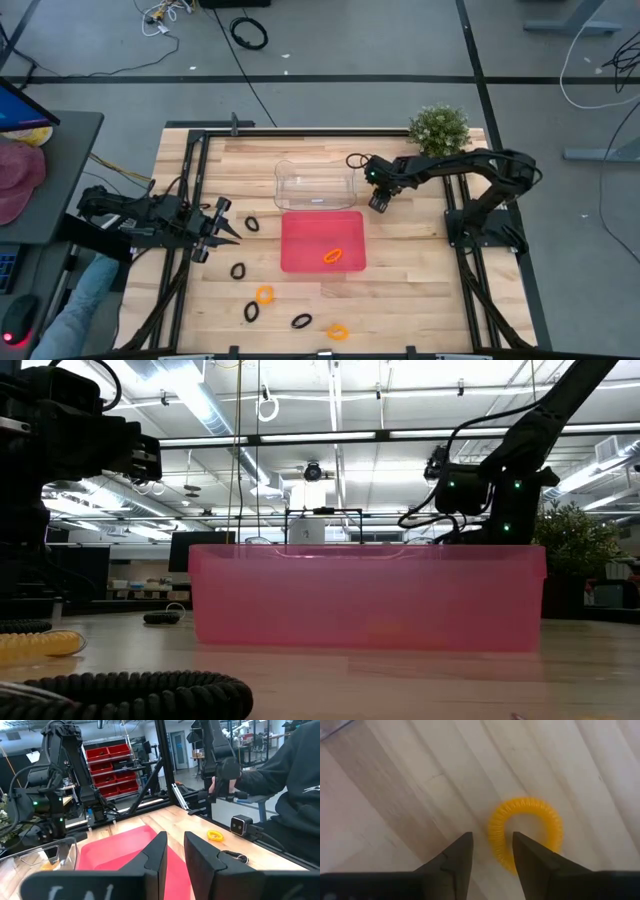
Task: Sort spring keychains
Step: Put the top right orange spring keychain into the pink bin
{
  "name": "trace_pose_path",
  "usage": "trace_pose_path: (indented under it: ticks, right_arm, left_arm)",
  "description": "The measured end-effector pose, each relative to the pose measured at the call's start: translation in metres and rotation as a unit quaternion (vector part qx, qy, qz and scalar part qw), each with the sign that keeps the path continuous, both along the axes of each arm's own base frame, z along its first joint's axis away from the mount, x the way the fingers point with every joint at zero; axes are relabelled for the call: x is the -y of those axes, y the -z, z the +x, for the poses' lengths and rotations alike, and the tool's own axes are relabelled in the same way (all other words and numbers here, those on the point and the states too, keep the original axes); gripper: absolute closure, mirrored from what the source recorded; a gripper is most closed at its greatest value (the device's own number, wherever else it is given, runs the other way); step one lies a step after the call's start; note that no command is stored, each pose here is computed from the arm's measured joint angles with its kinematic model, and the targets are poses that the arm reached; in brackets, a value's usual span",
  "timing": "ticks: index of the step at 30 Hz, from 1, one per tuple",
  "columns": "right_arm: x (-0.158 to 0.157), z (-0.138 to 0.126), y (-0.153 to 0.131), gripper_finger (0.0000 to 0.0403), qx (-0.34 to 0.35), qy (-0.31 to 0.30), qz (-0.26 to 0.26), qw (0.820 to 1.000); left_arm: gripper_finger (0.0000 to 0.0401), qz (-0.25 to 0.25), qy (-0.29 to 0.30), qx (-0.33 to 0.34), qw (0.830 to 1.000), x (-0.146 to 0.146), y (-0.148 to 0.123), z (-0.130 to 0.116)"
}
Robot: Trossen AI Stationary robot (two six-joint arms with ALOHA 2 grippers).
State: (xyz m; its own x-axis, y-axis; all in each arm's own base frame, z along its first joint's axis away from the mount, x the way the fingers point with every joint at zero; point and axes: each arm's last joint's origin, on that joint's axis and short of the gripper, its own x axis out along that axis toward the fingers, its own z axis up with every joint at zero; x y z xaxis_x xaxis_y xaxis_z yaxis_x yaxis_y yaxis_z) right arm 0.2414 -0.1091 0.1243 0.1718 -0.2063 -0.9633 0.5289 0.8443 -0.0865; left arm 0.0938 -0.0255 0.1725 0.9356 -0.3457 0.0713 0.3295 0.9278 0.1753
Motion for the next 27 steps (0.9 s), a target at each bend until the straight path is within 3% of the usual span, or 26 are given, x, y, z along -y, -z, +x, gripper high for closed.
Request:
trace_pose_path:
  ticks: [6, 11, 19, 27]
  right_arm:
    - [0.001, -0.001, 0.003, 0.0288, -0.006, -0.013, 0.015, 1.000]
    - [-0.002, -0.004, 0.003, 0.0385, -0.021, -0.048, 0.046, 0.998]
    - [-0.009, -0.018, -0.020, 0.0397, -0.015, -0.058, 0.030, 0.998]
    - [-0.023, -0.025, -0.074, 0.0399, 0.098, -0.060, -0.051, 0.992]
  left_arm:
    - [0.0332, 0.000, 0.000, 0.000, 1.000, 0.000, 0.000, 0.000]
    - [0.0332, 0.000, 0.000, 0.000, 1.000, 0.000, 0.000, 0.000]
    - [0.0332, 0.000, 0.000, 0.000, 1.000, 0.000, 0.000, 0.000]
    - [0.0332, 0.000, 0.000, 0.000, 1.000, 0.000, 0.000, 0.000]
